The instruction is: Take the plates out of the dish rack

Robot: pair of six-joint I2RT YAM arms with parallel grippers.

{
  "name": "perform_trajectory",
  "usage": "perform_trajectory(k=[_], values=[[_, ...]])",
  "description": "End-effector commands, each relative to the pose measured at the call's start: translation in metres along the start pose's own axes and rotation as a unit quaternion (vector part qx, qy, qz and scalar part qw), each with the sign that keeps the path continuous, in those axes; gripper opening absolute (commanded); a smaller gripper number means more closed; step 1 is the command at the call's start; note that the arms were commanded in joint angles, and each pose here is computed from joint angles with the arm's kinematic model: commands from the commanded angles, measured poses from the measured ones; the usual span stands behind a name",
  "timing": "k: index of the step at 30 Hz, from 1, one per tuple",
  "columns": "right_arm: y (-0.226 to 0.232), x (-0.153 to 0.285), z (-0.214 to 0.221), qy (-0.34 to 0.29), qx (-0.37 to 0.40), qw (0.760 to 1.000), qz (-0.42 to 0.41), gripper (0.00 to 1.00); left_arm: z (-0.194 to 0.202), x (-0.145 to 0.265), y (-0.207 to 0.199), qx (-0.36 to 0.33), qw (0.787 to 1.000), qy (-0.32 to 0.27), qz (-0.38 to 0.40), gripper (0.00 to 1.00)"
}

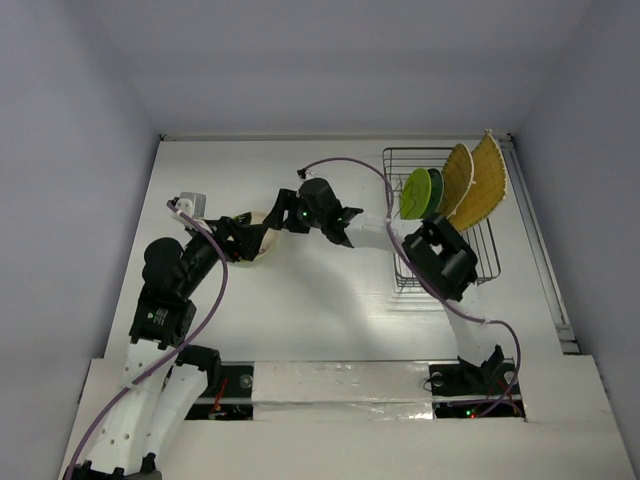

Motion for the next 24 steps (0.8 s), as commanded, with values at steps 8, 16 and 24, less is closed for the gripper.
perform_trajectory(k=[8,16,24], values=[[0.022,0.162,-0.126,-0.213,0.133,0.956,0.153,0.24,-0.018,0.002,-0.011,-0.012,0.999,-0.031,0.018,0.74],[-0.114,0.307,-0.143,-0.229,0.127,0.873,0.411,0.00,-0.018,0.003,-0.013,-0.012,0.999,-0.032,0.023,0.69],[-0.184,0.333,-0.128,-0.177,0.110,0.849,0.485,0.21,-0.014,0.000,-0.011,-0.007,0.999,-0.025,0.023,0.68]])
Point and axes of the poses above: each gripper's point midway between its finger pads, its own x axis back along the fingers, its own y axis along the line the jaws close on, z = x × y, the point moved 2 cm from there along x, back along the fingers, and after that the axes turned 8 degrees about x, right-handed, at the moved point
